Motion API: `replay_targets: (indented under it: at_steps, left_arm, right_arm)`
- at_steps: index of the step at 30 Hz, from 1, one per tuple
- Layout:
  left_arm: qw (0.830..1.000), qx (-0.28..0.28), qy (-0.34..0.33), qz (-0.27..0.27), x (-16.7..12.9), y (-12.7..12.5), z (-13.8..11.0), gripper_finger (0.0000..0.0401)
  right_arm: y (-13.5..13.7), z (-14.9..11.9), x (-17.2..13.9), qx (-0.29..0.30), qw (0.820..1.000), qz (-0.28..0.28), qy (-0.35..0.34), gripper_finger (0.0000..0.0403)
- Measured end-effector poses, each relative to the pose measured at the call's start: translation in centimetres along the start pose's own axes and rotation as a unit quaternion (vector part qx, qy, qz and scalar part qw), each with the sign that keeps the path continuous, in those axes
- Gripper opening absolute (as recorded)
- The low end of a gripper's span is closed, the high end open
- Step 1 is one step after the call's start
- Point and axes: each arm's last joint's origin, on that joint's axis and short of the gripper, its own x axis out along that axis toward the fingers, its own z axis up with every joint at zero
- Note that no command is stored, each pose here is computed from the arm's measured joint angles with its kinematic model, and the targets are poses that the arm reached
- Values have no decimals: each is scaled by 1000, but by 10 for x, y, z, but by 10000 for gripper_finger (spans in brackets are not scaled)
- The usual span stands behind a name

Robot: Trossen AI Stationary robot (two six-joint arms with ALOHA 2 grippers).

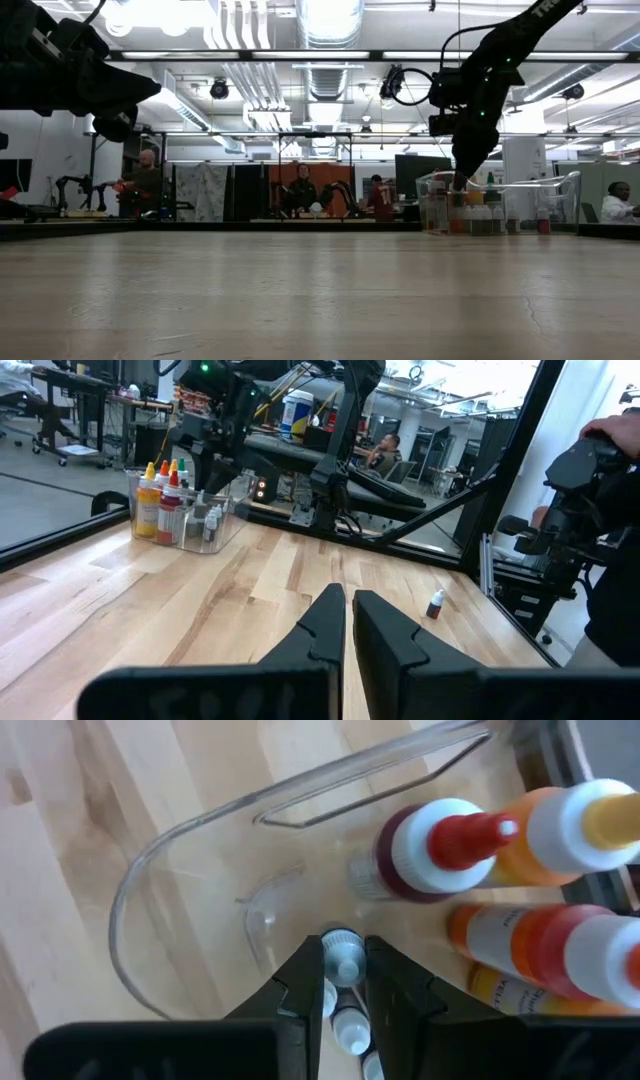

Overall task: Pick & Place food coloring
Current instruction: Put the small blue food coloring bottle into the bin

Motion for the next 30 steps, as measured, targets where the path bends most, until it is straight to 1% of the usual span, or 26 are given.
replay_targets:
  at_steps: [7, 11, 30]
  left_arm:
    - [1000, 0, 0, 0, 0, 0, 0, 0]
    - [1000, 0, 0, 0, 0, 0, 0, 0]
    - [1000, 0, 0, 0, 0, 0, 0, 0]
  right_arm:
    - [0, -4, 10, -29, 999, 8, 18, 52]
    - [0, -5, 12, -57, 998, 6, 13, 52]
    - [-1, -10, 21, -65, 998, -3, -3, 52]
